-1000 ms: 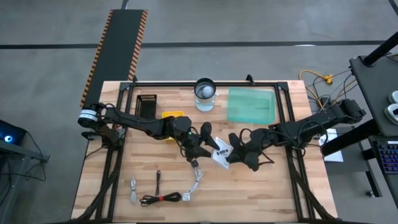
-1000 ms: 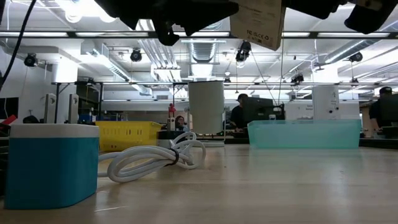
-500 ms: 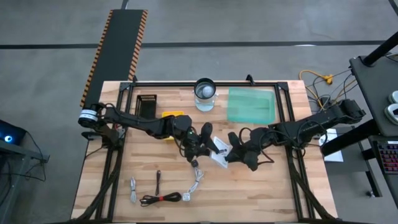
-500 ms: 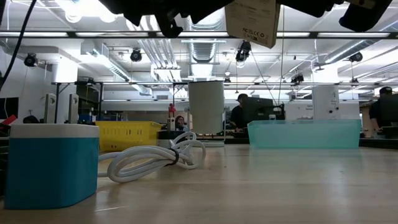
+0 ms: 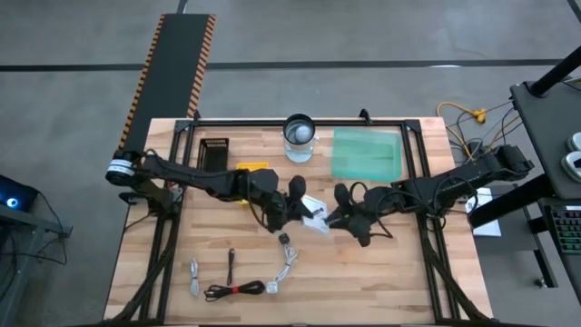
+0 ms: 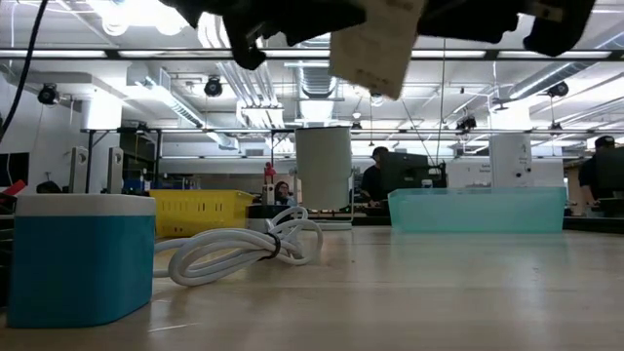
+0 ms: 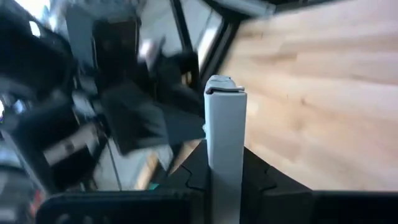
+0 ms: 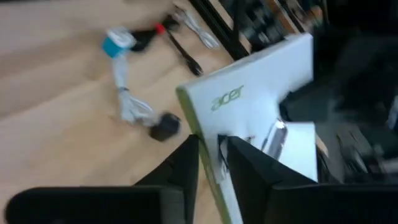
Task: Pick and place items into bin
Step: Put the white card reader box into the yellow bin
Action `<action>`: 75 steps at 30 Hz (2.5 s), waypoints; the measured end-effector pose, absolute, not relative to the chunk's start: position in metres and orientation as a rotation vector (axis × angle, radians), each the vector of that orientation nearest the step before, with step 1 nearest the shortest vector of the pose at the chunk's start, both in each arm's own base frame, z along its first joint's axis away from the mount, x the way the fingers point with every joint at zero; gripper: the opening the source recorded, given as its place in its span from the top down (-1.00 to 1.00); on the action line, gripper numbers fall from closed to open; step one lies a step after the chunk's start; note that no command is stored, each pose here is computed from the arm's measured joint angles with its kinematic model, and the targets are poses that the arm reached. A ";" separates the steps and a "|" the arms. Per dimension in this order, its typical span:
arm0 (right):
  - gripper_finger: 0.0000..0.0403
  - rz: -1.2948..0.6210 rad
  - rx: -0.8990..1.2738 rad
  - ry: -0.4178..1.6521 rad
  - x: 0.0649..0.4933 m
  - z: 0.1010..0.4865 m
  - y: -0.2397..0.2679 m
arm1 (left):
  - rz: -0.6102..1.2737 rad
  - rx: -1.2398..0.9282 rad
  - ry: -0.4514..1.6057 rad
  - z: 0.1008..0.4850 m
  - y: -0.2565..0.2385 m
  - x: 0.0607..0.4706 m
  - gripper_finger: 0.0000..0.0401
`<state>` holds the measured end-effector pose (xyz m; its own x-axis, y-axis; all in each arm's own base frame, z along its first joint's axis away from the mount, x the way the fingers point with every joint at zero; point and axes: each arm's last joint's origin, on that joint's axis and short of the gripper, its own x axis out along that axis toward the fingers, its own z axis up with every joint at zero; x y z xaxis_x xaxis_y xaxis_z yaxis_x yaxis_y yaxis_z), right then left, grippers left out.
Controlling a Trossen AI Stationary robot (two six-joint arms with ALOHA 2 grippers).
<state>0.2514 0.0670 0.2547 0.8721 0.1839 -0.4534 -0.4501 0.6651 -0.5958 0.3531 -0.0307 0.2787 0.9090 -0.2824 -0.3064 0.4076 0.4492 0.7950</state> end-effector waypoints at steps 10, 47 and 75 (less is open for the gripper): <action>0.35 0.196 -0.676 0.445 0.251 0.254 0.063 | -0.071 0.726 0.493 0.296 -0.020 0.316 0.91; 0.52 -0.090 -0.522 0.541 0.249 0.250 0.055 | -0.104 1.001 1.088 0.271 -0.006 0.265 0.91; 0.64 -0.092 -0.495 0.535 0.249 0.250 0.055 | -0.328 1.224 0.762 0.242 0.024 0.203 0.91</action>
<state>0.2489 0.0549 0.2504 0.8590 -0.2103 -0.4668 -0.0430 0.8789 -0.4751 0.2026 0.0236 0.2422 0.7139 0.1663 -0.6802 0.6086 0.3331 0.7202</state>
